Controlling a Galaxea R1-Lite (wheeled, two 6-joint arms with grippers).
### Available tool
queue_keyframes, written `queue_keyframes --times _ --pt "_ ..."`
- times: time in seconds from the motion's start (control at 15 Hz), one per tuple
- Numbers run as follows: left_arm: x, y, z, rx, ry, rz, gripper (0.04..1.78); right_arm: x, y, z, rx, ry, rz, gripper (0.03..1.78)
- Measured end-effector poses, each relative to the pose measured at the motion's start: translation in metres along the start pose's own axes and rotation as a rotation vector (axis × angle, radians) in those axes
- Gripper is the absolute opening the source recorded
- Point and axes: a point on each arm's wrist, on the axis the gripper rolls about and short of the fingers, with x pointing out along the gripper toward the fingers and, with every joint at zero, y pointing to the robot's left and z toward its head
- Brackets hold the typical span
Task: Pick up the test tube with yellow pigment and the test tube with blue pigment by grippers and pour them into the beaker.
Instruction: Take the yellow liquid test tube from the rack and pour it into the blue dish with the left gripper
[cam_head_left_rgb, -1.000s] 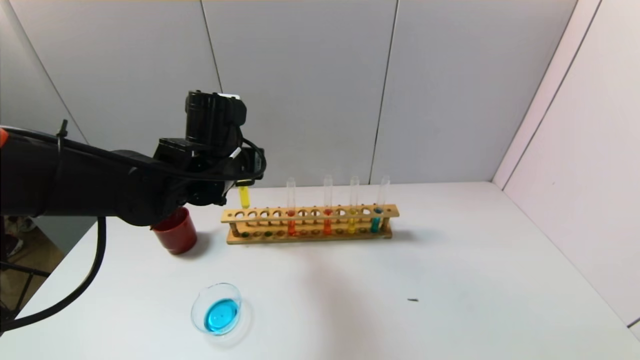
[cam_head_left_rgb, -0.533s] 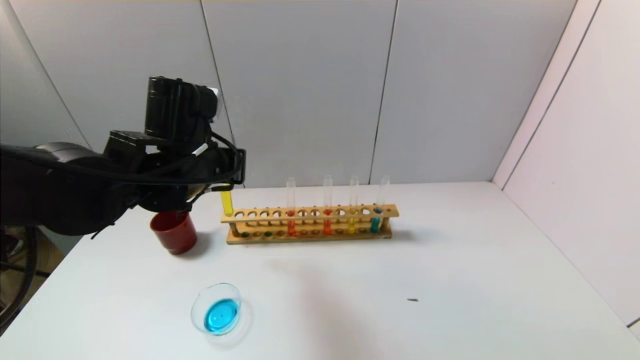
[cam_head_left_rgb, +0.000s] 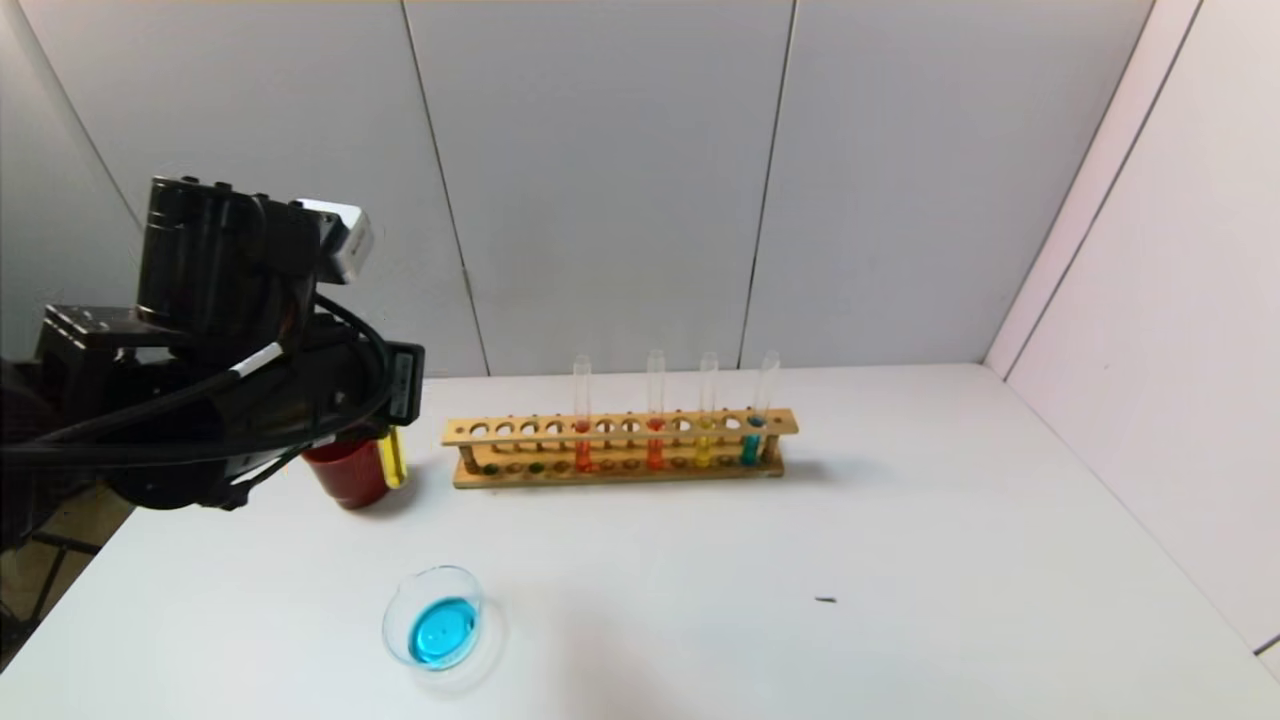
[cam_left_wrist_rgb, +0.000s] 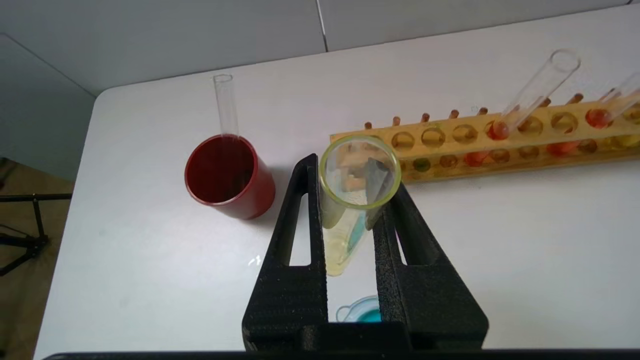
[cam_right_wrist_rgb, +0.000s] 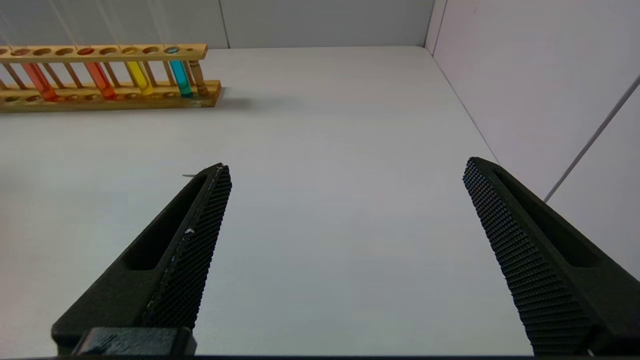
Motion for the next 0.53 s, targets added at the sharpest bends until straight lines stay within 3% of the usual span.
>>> queue_keyframes --times 0.53 --pt "-0.019 0.020 -0.050 0.131 0.115 -0.022 0.32 0.000 0.000 0.000 0.000 0.000 0.000 1.70"
